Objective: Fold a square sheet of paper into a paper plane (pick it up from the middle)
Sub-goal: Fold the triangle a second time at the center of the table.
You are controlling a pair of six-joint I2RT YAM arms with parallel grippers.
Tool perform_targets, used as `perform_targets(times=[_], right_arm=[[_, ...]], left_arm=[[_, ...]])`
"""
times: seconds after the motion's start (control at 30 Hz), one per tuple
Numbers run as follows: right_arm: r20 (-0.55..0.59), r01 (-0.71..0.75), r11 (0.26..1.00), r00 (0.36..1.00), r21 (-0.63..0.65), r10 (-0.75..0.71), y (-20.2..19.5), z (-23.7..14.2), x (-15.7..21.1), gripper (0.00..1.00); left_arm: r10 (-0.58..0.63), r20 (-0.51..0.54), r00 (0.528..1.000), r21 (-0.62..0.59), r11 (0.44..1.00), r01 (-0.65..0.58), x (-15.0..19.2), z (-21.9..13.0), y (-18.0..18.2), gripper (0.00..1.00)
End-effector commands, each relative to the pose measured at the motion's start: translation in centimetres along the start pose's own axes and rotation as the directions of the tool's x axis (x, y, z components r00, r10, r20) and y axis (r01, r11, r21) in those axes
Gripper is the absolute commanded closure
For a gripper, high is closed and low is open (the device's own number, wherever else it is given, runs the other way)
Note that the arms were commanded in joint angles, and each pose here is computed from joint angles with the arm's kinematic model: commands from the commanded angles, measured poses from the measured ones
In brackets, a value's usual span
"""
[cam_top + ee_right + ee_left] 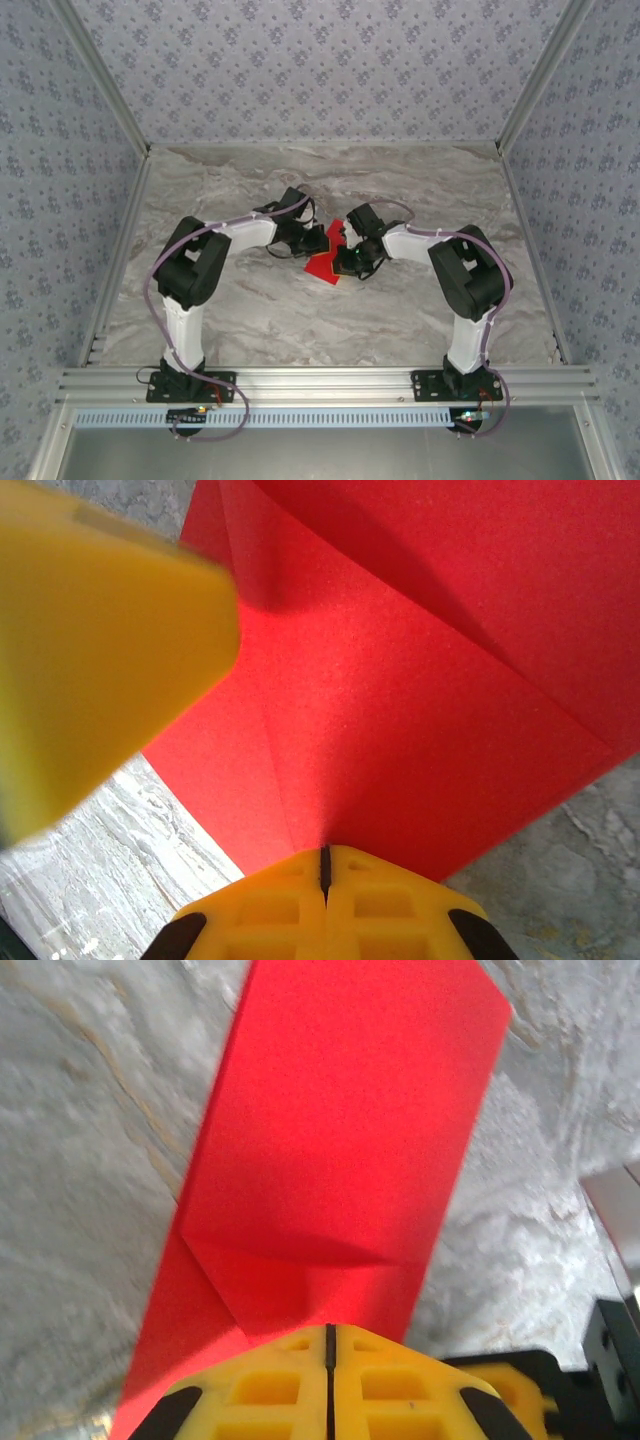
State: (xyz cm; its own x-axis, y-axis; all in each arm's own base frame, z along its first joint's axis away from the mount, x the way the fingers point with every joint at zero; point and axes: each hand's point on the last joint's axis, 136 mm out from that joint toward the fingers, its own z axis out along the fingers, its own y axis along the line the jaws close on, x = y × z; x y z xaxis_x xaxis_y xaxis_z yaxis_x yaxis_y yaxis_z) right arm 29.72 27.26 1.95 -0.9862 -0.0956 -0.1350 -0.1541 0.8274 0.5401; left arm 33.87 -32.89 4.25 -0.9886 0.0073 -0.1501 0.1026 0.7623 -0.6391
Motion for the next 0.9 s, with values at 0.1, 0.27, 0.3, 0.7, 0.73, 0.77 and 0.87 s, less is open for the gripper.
perform_targets(times=[0.1, 0.27, 0.3, 0.7, 0.73, 0.77, 0.87], right_arm=[[-0.068, -0.034, 0.992, 0.997, 0.122, 0.043, -3.0, 0.9, 1.8, 1.00], [-0.078, -0.033, 0.991, 0.996, 0.129, 0.043, -3.2, 1.0, 2.1, 1.00], [-0.078, -0.031, 0.991, 0.996, 0.132, 0.042, -3.2, 1.0, 2.1, 1.00], [-0.185, 0.041, 0.966, 0.983, 0.256, 0.007, -6.7, 1.3, 4.4, 1.00], [-0.198, 0.046, 0.963, 0.980, 0.266, 0.007, -7.1, 1.4, 4.8, 1.00], [-0.211, 0.056, 0.960, 0.978, 0.274, 0.004, -7.4, 1.5, 5.1, 1.00], [-0.233, 0.067, 0.956, 0.973, 0.285, 0.001, -8.1, 1.6, 5.7, 1.00]], left_arm=[[0.017, -0.048, 0.999, 0.045, 0.999, -0.014, 2.2, 0.3, -1.2, 0.98], [-0.006, -0.064, 0.998, -0.027, 1.000, 0.004, 2.4, 1.5, 0.6, 0.99], [-0.010, -0.063, 0.998, -0.049, 0.999, 0.007, 2.3, 1.7, 1.1, 0.99], [0.066, 0.003, 0.998, -0.140, 0.988, -0.065, -2.1, 1.0, 4.8, 0.97], [0.068, 0.007, 0.998, -0.132, 0.989, -0.067, -2.6, 0.9, 5.1, 0.96], [0.076, 0.011, 0.997, -0.121, 0.990, -0.074, -3.1, 0.8, 5.2, 0.96], [0.080, 0.023, 0.997, -0.110, 0.991, -0.077, -4.6, 0.6, 5.6, 0.96]])
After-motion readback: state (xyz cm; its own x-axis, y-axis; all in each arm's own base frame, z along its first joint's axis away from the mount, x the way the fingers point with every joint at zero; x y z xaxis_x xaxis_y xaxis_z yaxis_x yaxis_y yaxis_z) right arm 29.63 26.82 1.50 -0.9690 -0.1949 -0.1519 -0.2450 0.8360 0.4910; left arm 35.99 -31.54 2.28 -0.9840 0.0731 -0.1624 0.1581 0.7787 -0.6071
